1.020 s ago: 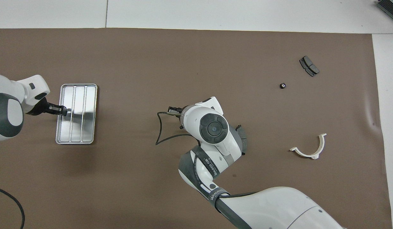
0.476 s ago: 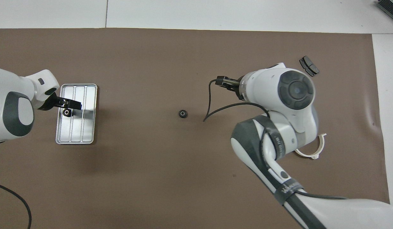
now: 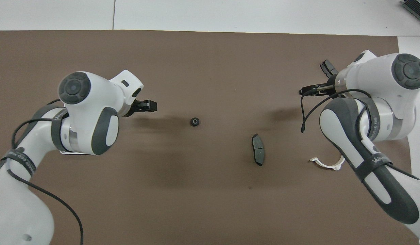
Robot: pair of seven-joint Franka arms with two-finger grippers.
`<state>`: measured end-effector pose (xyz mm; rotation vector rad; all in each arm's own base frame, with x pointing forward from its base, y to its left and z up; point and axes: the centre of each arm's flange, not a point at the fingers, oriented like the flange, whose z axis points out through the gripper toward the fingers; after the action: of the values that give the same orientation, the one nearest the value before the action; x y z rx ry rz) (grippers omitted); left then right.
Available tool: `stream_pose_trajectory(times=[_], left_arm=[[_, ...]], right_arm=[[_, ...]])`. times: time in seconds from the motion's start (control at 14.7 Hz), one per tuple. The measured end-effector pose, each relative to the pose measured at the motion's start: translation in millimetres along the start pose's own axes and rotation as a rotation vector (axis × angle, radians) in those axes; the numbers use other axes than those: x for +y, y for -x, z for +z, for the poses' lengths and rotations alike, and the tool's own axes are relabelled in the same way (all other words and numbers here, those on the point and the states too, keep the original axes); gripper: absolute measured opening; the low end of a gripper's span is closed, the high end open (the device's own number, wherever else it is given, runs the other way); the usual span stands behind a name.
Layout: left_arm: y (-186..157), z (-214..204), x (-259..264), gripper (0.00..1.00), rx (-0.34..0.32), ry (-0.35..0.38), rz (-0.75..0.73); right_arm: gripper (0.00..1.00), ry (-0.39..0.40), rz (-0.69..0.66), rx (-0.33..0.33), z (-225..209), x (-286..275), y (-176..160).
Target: Pick bearing gear from pile to tray
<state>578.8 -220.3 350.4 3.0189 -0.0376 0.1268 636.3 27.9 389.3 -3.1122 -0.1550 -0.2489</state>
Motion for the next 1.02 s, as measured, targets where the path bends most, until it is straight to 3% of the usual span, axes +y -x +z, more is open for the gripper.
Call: stream_pose_trajectory(times=[0.27, 0.61, 0.82, 0.88, 1.02], left_arm=[[16, 7, 108, 0.96, 0.036, 0.009, -0.024], [7, 28, 157, 0.86, 0.057, -0.016, 0.050], [7, 43, 156, 0.83, 0.052, -0.044, 0.069], [10, 48, 155, 0.80, 0.046, -0.049, 0.072], [19, 59, 158, 0.76, 0.035, -0.054, 0.083]], right_arm=[[1.00, -0.006, -0.034, -0.029, 34, 1, -4], [1.00, -0.008, -0.053, 0.004, 71, 7, -25], [0.73, -0.011, -0.067, -0.006, 88, 7, -26], [0.72, -0.012, -0.069, -0.010, 91, 6, -25], [0.56, -0.015, -0.074, -0.022, 95, 2, -22]])
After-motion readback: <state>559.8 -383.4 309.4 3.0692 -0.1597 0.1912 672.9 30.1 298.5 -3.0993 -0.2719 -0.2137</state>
